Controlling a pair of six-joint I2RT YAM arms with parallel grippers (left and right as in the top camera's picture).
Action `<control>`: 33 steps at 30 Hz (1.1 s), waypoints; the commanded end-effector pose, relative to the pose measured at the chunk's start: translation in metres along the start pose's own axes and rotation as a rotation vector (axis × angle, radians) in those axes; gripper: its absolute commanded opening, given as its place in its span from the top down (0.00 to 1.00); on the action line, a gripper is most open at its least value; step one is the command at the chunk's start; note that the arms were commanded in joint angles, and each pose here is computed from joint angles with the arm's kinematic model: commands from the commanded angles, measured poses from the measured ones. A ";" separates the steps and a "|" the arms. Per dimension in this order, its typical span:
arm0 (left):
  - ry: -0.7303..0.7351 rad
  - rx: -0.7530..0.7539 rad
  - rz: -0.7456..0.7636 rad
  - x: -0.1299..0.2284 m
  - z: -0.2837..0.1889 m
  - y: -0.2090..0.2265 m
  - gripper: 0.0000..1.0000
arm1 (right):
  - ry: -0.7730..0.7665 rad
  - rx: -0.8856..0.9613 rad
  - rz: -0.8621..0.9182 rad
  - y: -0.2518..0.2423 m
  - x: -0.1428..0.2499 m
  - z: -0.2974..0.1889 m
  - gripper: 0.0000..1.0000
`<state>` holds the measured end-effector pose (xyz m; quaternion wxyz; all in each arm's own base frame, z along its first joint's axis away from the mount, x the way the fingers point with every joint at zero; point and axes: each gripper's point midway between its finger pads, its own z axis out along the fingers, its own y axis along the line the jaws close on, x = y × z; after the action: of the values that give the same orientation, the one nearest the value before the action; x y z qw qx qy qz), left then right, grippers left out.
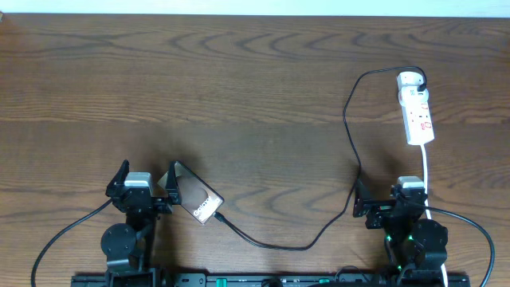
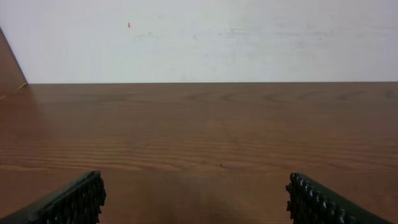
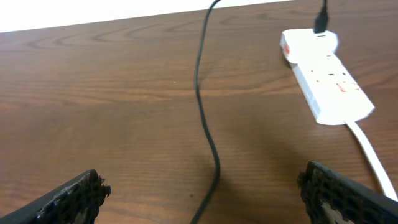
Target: Plug charger to phone and switch on socket
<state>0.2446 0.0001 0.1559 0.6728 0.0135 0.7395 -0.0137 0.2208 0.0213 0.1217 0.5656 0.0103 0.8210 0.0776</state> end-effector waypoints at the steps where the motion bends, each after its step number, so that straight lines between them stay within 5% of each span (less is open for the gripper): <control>1: 0.046 -0.001 -0.015 0.016 0.001 0.001 0.08 | -0.010 0.055 0.027 -0.009 0.000 0.000 0.01; 4: 0.046 -0.001 -0.015 0.016 0.001 0.001 0.08 | -0.044 0.106 0.064 -0.018 -0.007 0.000 0.01; 10: 0.046 -0.001 -0.015 0.016 0.001 0.001 0.08 | -0.400 0.052 0.066 -0.011 -0.068 0.001 0.01; 15: 0.046 -0.001 -0.015 0.016 0.001 0.001 0.08 | -0.289 0.065 0.042 -0.012 -0.042 0.010 0.01; 33: 0.046 -0.001 -0.015 0.016 0.001 0.001 0.08 | -0.293 0.059 0.019 -0.011 -0.043 0.010 0.01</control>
<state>0.2446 0.0001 0.1559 0.6728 0.0135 0.7395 -0.0137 0.2462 0.0060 0.1575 0.6775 0.0536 0.7311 0.0600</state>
